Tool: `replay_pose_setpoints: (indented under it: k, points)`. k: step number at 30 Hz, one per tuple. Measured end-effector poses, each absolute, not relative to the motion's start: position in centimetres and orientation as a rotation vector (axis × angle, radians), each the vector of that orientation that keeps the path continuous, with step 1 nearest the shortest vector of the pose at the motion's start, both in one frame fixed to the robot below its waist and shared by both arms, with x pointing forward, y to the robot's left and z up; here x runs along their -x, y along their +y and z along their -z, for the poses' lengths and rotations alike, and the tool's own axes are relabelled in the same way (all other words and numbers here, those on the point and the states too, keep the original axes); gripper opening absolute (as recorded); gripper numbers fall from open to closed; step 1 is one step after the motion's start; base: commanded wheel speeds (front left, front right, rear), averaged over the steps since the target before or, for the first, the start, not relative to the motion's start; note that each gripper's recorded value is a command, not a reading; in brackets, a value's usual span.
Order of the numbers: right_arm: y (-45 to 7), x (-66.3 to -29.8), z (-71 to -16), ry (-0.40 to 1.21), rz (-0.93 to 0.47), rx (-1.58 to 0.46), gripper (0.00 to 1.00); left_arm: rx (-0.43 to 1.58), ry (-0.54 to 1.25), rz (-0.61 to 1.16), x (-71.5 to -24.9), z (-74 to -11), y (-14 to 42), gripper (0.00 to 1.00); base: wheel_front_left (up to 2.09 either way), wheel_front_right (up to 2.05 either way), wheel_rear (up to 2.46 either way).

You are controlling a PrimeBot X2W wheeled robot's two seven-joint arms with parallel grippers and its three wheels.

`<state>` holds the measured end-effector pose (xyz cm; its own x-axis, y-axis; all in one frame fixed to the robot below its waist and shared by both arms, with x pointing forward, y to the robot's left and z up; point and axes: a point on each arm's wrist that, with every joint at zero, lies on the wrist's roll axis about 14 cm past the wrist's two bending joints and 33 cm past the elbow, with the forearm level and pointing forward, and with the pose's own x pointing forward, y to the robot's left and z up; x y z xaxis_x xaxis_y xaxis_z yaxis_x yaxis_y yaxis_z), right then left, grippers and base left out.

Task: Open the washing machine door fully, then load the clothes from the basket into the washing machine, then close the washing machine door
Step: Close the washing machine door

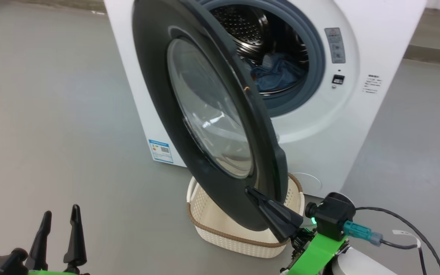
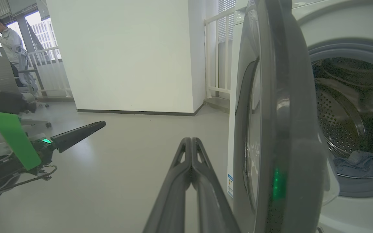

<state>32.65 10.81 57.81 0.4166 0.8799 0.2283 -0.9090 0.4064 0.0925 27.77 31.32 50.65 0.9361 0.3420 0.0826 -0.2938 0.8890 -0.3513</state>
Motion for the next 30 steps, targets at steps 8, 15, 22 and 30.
replay_pose_setpoints:
  k: [8,15,22,30]
  points:
    - [11.6,-32.8,-54.9,-0.044,-1.145,-0.18,0.0,0.349,-0.166,-0.378,-26.1,-50.8,32.4,1.0,0.0,0.0,0.0]
    - [11.6,-33.7,-54.1,-0.01,-1.129,-0.158,0.0,0.355,-0.164,-0.4,-25.0,-50.4,32.8,1.0,0.0,0.0,0.0]
    - [10.8,-35.6,-53.2,0.012,-1.092,-0.12,0.0,0.352,-0.155,-0.401,-25.2,-50.3,32.8,1.0,0.0,0.0,0.0]
    - [10.3,-37.6,-52.9,0.017,-1.071,-0.105,0.0,0.35,-0.13,-0.403,-25.5,-49.7,32.8,1.0,0.0,0.0,0.0]
